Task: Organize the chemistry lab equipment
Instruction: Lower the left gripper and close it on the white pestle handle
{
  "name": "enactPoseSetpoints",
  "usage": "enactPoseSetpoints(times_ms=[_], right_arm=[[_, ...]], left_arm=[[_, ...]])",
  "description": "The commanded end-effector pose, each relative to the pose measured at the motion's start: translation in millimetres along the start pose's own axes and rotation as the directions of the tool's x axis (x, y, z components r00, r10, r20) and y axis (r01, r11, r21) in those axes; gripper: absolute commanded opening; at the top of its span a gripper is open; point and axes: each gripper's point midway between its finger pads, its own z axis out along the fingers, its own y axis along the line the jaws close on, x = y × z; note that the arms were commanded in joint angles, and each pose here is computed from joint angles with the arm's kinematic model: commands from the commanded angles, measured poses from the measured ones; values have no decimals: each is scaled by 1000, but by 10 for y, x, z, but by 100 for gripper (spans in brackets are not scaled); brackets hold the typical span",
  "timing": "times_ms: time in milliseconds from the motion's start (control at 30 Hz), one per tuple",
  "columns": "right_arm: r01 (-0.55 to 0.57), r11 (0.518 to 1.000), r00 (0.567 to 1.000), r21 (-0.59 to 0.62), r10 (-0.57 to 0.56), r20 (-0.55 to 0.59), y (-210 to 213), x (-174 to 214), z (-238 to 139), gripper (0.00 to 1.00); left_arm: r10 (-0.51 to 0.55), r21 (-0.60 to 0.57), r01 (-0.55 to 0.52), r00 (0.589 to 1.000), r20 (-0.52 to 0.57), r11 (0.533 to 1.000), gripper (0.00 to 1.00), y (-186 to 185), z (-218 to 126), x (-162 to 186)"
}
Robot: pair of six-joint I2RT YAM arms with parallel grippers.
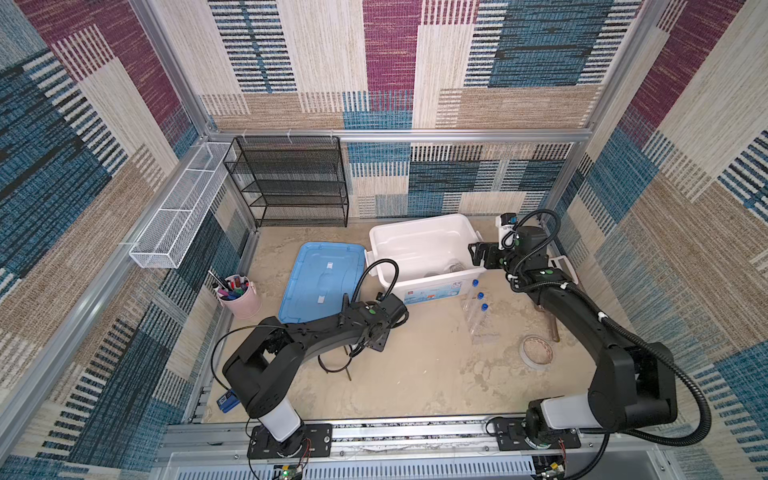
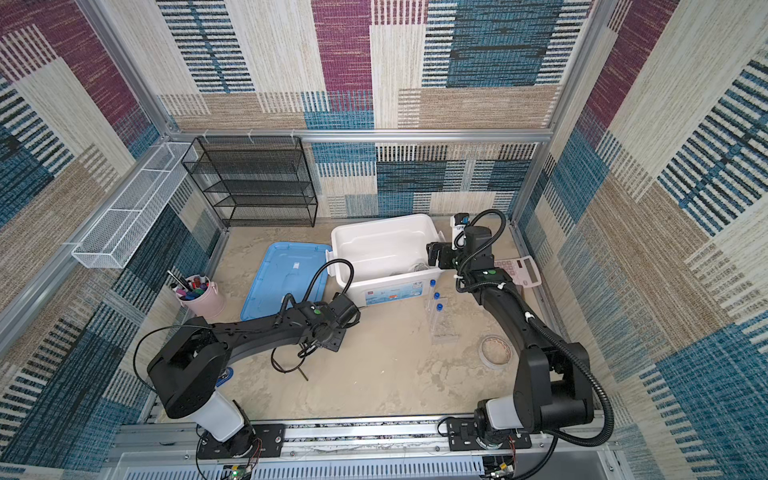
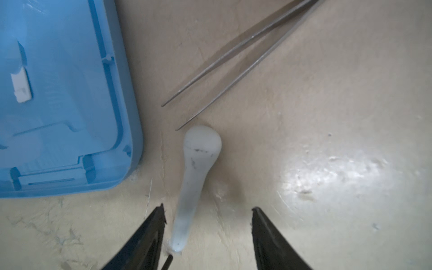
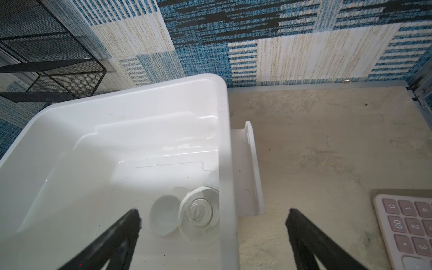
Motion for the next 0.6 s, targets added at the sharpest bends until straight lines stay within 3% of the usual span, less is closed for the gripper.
enactPoseSetpoints(times_ms=[0,367,567], right_arm=[[-1,1000,1000,4,0,29,-2,-97,2,99],[0,1000,1000,18,0,24,-27,-78,6,100],[-1,1000,1000,18,1,24,-28,-76,9,100]], left_arm=[[-38,49,37,999,14,998,61,-56,27,-64],[-2,78,6,999,-48,997,55,-136,168,-8],[9,156,0,999,-53,988,49,-269,133,-14]])
